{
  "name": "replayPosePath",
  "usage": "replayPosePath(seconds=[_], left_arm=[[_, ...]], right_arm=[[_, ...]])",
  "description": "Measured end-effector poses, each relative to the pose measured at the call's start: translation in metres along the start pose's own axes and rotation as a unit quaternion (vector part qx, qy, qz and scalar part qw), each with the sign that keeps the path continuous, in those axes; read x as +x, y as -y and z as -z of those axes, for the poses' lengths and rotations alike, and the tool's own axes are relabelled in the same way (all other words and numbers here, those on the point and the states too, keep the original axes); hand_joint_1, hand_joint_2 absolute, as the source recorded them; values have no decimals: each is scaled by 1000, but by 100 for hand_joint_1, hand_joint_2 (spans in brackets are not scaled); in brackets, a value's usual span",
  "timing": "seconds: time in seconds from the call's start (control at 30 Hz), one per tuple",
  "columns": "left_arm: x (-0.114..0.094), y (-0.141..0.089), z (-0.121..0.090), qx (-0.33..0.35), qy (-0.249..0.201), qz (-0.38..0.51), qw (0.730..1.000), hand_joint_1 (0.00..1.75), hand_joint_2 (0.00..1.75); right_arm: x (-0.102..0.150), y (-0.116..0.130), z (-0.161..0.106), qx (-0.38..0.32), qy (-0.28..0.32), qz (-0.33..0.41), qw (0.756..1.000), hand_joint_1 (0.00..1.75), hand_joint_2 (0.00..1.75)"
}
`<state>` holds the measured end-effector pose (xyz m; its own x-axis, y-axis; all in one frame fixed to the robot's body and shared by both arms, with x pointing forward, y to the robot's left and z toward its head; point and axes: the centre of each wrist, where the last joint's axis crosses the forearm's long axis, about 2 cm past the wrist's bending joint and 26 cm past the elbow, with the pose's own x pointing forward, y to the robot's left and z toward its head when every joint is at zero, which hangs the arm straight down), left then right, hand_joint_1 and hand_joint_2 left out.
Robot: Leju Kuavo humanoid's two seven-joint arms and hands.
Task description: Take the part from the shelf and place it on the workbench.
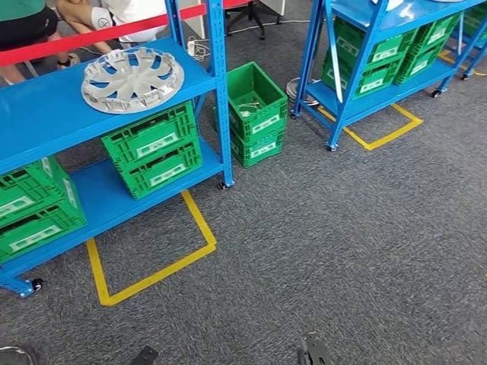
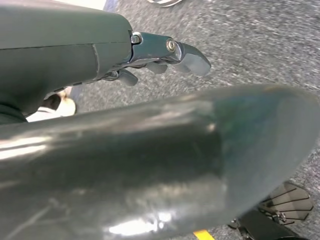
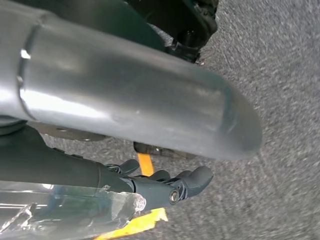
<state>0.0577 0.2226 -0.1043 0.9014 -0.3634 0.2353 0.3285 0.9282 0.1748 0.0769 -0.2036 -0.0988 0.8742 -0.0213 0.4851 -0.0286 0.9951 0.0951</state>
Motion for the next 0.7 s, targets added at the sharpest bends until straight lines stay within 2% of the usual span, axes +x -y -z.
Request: replayPosePath(seconds=[0.7], left_arm=[[-1, 1, 0, -5, -10, -14, 1000, 0, 0]], right_arm=[[6, -1, 2, 3, 3, -5, 1000, 0, 0]])
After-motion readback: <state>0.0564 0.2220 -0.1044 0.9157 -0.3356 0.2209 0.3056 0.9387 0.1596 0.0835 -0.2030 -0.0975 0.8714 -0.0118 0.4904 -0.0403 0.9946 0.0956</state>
